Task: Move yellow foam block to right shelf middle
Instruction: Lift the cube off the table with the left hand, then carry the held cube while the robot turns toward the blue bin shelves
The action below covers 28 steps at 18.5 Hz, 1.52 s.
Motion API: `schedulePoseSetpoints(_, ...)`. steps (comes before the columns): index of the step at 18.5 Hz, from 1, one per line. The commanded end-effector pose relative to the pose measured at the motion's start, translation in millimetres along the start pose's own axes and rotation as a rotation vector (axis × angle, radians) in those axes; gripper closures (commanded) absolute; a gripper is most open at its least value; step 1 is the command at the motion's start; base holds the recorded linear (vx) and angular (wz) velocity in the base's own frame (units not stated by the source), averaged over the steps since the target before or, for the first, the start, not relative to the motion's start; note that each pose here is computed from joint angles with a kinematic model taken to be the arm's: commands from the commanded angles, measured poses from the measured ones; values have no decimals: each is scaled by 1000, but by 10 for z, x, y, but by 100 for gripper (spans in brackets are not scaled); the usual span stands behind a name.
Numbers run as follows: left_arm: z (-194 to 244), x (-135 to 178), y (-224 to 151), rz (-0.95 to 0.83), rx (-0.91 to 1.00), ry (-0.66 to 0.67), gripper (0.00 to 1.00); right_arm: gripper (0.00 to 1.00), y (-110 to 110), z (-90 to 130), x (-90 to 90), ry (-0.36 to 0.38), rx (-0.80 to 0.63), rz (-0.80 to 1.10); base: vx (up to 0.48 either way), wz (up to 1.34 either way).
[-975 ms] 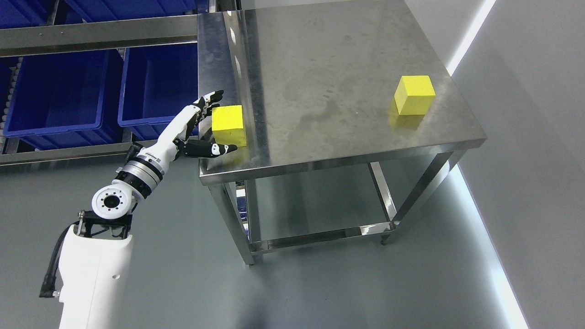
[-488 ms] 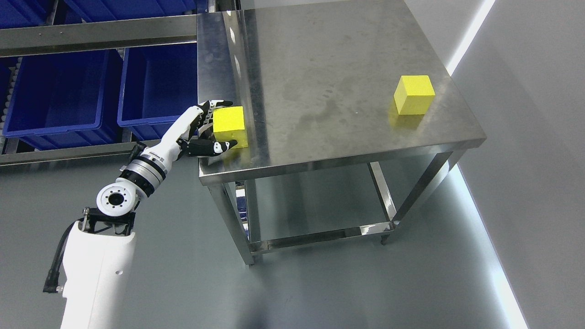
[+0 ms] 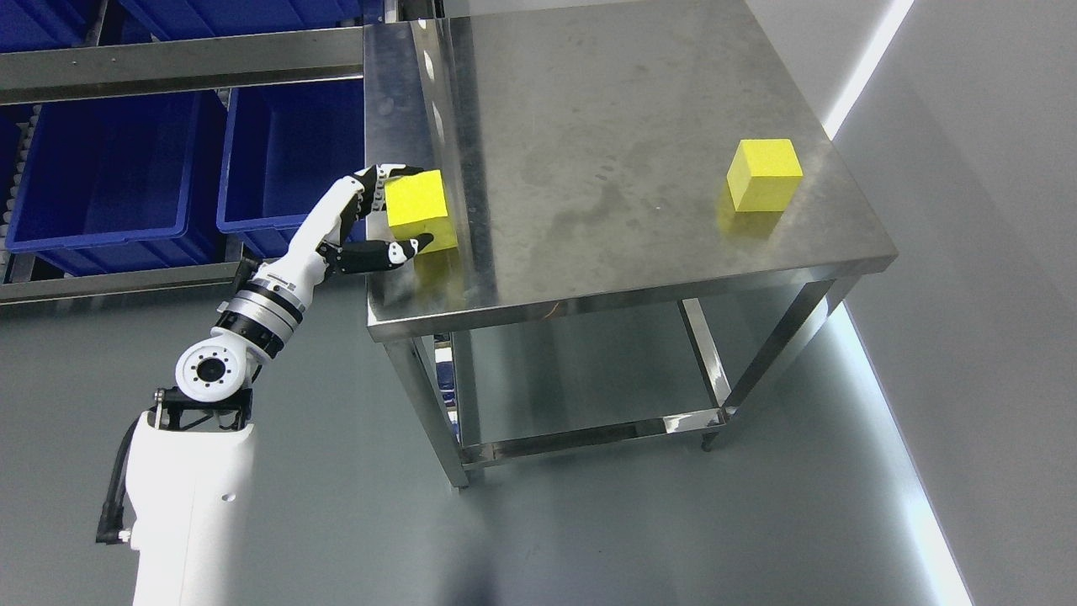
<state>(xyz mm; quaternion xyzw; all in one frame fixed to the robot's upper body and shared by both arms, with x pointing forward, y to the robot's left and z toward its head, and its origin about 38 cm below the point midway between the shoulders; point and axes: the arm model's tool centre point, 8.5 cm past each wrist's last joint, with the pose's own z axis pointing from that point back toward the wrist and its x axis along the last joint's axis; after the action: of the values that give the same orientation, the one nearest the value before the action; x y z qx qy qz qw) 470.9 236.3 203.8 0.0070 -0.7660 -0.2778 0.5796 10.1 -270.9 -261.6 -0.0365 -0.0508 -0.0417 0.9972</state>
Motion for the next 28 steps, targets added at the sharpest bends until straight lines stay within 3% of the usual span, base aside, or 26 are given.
schedulePoseSetpoints(1, 105, 321, 415, 64, 166, -139, 65, 0, -112, -5, 80, -20, -17, 2, 9, 35)
schedulePoseSetpoints(16, 218, 309, 545, 65, 212, -142, 64, 0, -111, -6, 89, -21, -17, 2, -38, 31)
schedulePoseSetpoints(28, 221, 296, 543, 69, 212, -134, 64, 0, -111, -6, 89, -21, -17, 2, 40, 1092)
